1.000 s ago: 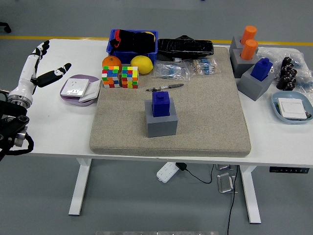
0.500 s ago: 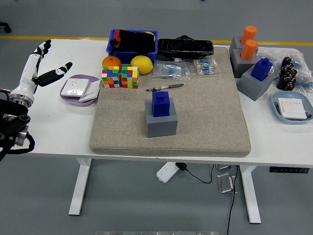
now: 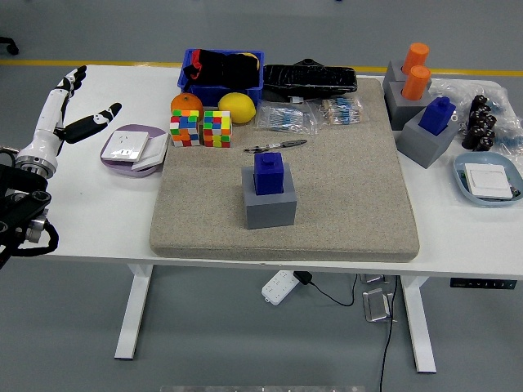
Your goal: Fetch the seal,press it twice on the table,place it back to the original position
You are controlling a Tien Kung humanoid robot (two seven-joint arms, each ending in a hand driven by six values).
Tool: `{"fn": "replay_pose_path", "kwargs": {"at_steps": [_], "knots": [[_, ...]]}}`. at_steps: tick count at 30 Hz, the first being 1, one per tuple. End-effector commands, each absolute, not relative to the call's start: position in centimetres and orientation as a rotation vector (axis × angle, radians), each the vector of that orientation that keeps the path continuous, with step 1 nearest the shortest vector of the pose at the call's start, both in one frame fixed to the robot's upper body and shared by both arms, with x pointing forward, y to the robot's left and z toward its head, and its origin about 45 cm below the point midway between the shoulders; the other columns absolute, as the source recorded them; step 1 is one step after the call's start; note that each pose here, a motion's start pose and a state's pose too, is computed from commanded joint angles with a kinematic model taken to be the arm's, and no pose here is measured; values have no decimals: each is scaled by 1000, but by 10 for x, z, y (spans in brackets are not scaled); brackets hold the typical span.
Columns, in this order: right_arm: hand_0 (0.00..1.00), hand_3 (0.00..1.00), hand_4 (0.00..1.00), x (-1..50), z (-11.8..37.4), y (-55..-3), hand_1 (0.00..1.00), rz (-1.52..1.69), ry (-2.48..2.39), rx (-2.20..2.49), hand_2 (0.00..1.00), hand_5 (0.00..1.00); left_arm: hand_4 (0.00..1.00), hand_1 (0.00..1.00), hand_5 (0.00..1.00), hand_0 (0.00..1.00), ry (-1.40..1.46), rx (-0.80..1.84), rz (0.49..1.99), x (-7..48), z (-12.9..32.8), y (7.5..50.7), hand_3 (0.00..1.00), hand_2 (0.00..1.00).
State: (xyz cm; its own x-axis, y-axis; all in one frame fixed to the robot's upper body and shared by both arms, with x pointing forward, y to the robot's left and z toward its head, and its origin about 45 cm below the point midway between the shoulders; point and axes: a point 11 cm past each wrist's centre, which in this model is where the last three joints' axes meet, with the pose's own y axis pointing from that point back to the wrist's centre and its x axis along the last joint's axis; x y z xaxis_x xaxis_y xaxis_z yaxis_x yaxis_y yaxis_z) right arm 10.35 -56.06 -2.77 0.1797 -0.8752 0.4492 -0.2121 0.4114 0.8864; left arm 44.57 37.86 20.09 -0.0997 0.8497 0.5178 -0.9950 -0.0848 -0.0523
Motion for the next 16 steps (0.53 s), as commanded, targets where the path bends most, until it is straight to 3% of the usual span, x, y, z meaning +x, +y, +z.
{"fn": "replay_pose_path", "kwargs": {"at_steps": [16], "knots": [[802,663,766,103,-27,-562,711,-626,-1337,1082,705,559,847,998,330,998,-460,418,1621,446,201,379,972,992]]}}
